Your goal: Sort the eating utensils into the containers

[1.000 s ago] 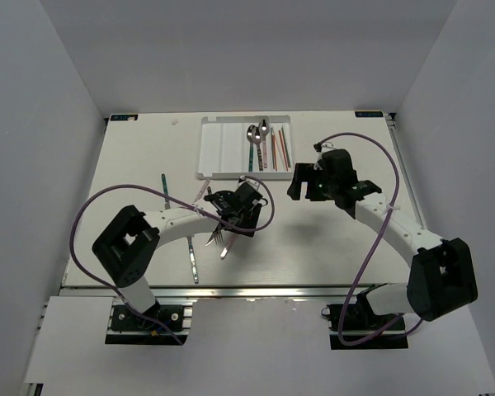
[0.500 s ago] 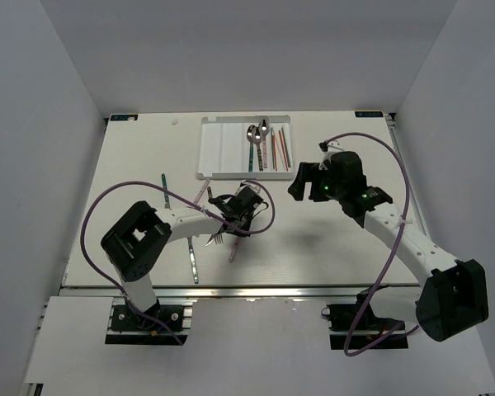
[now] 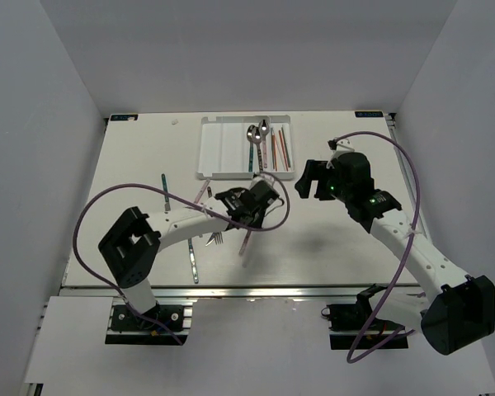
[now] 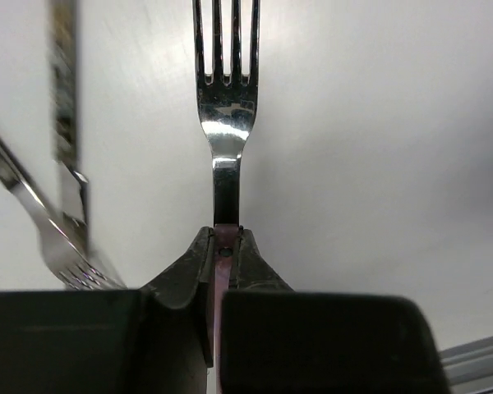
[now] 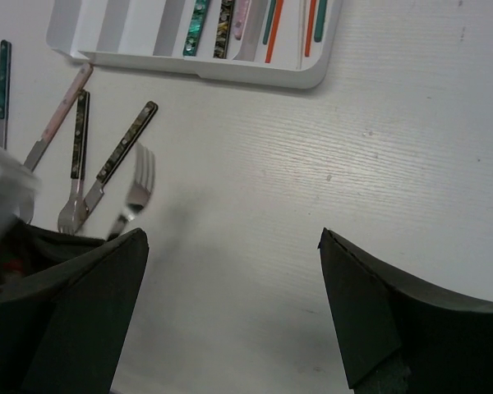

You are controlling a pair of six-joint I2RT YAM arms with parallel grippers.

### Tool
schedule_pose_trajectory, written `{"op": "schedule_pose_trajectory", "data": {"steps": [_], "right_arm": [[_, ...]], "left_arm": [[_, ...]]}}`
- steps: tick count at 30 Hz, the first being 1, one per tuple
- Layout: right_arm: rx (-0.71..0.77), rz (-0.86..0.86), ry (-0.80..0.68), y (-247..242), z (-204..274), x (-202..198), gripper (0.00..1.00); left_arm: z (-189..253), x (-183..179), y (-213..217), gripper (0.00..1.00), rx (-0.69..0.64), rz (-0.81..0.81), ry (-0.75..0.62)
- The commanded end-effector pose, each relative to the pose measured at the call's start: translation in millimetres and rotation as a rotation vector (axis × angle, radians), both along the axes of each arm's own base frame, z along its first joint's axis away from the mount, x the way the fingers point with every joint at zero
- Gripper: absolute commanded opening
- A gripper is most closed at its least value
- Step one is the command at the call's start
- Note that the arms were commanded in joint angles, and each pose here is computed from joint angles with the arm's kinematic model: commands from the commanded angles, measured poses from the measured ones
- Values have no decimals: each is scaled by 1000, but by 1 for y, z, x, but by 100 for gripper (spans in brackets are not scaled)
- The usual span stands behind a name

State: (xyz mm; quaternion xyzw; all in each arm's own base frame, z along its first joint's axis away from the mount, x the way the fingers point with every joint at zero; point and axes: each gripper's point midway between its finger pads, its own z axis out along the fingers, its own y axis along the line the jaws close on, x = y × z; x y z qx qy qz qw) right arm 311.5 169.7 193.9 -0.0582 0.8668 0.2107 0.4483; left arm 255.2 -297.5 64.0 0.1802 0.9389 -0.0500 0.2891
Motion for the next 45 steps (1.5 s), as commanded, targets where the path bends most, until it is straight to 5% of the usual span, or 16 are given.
{"op": "schedule_pose_trajectory", "data": {"steps": [1, 5, 11, 18, 36, 39, 45], "right_arm": [[-28, -62, -53, -13, 16, 8, 89], [-39, -81, -46, -17, 13, 9, 89], [-49, -70, -32, -18, 9, 7, 89], [7, 19, -4, -1, 1, -2, 89], [-21, 25, -15, -4, -1, -1, 89], [-21, 27, -14, -3, -2, -1, 89], [-24, 30, -36, -4, 6, 0, 89]], "left_arm": [[95, 55, 2, 0, -126, 162, -222], [134, 134, 24, 0, -184, 329, -294], [124, 233, 22, 0, -107, 270, -320], [137, 326, 47, 0, -170, 292, -442], [57, 350, 55, 3, -189, 271, -367], [56, 349, 59, 16, -177, 290, -365], [97, 342, 71, 59, -183, 338, -419]]}}
